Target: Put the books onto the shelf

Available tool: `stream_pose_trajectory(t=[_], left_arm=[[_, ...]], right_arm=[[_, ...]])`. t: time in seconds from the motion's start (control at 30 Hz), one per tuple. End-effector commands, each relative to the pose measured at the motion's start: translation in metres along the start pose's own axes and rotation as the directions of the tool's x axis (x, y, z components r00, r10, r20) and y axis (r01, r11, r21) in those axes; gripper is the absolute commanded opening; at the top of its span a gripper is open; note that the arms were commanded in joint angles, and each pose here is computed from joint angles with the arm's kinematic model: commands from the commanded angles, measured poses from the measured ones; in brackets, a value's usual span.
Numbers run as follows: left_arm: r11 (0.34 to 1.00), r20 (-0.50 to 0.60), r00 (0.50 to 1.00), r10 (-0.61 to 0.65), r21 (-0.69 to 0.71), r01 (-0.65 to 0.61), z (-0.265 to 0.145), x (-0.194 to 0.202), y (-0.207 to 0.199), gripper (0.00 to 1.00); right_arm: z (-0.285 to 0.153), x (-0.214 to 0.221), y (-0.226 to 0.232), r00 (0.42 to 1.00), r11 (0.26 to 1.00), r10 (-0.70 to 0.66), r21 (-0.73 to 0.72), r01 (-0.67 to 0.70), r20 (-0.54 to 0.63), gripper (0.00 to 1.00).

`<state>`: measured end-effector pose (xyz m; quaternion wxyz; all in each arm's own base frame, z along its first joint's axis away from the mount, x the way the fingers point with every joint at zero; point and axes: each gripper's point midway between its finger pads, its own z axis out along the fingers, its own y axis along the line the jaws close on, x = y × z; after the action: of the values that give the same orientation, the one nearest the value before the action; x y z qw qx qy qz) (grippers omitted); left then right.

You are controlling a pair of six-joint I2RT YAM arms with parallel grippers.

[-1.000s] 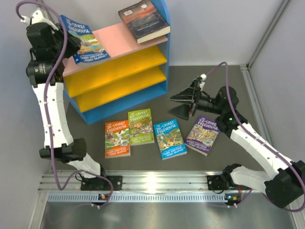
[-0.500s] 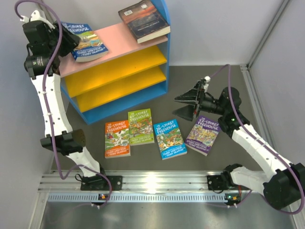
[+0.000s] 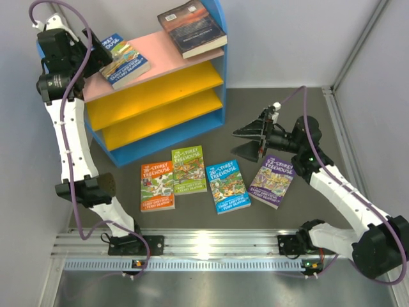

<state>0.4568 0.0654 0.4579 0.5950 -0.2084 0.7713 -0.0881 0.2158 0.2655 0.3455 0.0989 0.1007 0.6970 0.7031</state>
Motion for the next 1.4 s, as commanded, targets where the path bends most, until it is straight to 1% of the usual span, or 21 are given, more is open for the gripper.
stream_pose_trajectory(t=[0.0,0.07,0.1,0.2,0.3,0.33,0.37,0.43,0.47,0.5,0.53,0.57,0.63,0.7,0.8,0.83,0.87,0.93,1.0,1.23,1.37], left_arm=[[0.998,0.249,0.968,0.015,-0.058,-0.001,-0.045,-0.064,0.003,0.99],[1.0,0.293,0.956,-0.018,0.009,0.016,-0.053,-0.076,-0.012,0.99],[0.999,0.347,0.937,-0.029,0.043,0.015,-0.063,-0.09,-0.022,0.99],[0.988,0.402,0.913,-0.068,0.157,0.004,-0.077,-0.105,-0.056,0.99],[0.972,0.4,0.908,-0.128,0.233,0.034,-0.078,-0.104,-0.078,0.99],[0.955,0.405,0.895,-0.184,0.288,0.066,-0.079,-0.109,-0.088,0.99],[0.939,0.362,0.908,-0.209,0.334,0.082,-0.07,-0.099,-0.097,0.99],[0.892,0.325,0.904,-0.279,0.437,0.118,-0.065,-0.093,-0.126,0.99],[0.883,0.285,0.916,-0.281,0.452,0.13,-0.048,-0.077,-0.135,0.99],[0.872,0.276,0.918,-0.285,0.472,0.129,-0.043,-0.072,-0.145,0.99],[0.852,0.247,0.927,-0.28,0.509,0.122,-0.04,-0.057,-0.169,0.99],[0.841,0.239,0.928,-0.287,0.526,0.124,-0.026,-0.049,-0.179,0.99],[0.825,0.212,0.932,-0.294,0.549,0.135,-0.018,-0.036,-0.202,0.99],[0.85,0.205,0.933,-0.296,0.501,0.16,0.006,-0.026,-0.205,0.99],[0.879,0.174,0.914,-0.366,0.389,0.278,0.035,-0.008,-0.19,0.99],[0.889,0.217,0.886,-0.409,0.315,0.333,0.04,-0.01,-0.177,0.99],[0.893,0.226,0.879,-0.419,0.277,0.354,0.041,-0.005,-0.168,0.99],[0.878,0.269,0.841,-0.469,0.247,0.41,0.041,-0.008,-0.157,0.99],[0.869,0.273,0.83,-0.487,0.251,0.427,0.042,-0.004,-0.154,0.99],[0.869,0.248,0.833,-0.494,0.178,0.462,0.045,0.01,-0.142,0.99],[0.888,0.317,0.832,-0.456,0.101,0.449,0.028,-0.001,-0.121,0.99]], right_arm=[[-0.001,-0.003,0.001,0.999,0.999,-0.041,0.0,0.041,0.004,0.91],[-0.001,-0.004,0.0,0.999,0.999,-0.048,0.004,0.048,0.003,0.91],[-0.001,-0.004,-0.002,0.999,0.999,-0.044,0.009,0.044,0.005,0.91],[-0.001,-0.005,-0.004,0.999,0.999,-0.044,0.017,0.044,0.007,0.91],[-0.002,-0.004,-0.007,0.999,0.999,-0.047,0.023,0.047,0.007,0.91],[-0.002,-0.004,-0.007,0.999,0.999,-0.048,0.025,0.048,0.011,0.91],[-0.003,-0.004,-0.008,0.999,0.998,-0.05,0.026,0.049,0.013,0.91],[-0.004,-0.003,-0.009,0.999,0.998,-0.052,0.029,0.052,0.016,0.91],[-0.004,-0.004,-0.012,0.999,0.998,-0.049,0.033,0.049,0.02,0.91],[-0.005,-0.004,-0.013,0.999,0.998,-0.048,0.034,0.047,0.023,0.91],[-0.006,-0.004,-0.013,0.998,0.998,-0.048,0.035,0.047,0.026,0.91],[-0.006,-0.004,-0.015,0.999,0.998,-0.046,0.037,0.045,0.029,0.91],[-0.01,-0.003,-0.014,0.998,0.998,-0.052,0.032,0.051,0.039,0.91],[-0.013,-0.004,-0.015,0.997,0.998,-0.051,0.033,0.049,0.052,0.91],[-0.02,-0.002,-0.016,0.996,0.998,-0.053,0.032,0.051,0.065,0.91],[-0.024,-0.003,-0.014,0.995,0.998,-0.061,0.026,0.059,0.079,0.91],[-0.026,-0.003,-0.017,0.995,0.998,-0.056,0.031,0.053,0.083,0.9],[-0.033,-0.005,-0.015,0.993,0.998,-0.059,0.029,0.056,0.103,0.91],[-0.039,-0.008,-0.018,0.991,0.998,-0.053,0.034,0.049,0.123,0.91],[-0.049,-0.012,-0.023,0.988,0.998,-0.05,0.043,0.044,0.146,0.91],[-0.049,-0.013,-0.023,0.988,0.998,-0.053,0.048,0.046,0.146,0.91]])
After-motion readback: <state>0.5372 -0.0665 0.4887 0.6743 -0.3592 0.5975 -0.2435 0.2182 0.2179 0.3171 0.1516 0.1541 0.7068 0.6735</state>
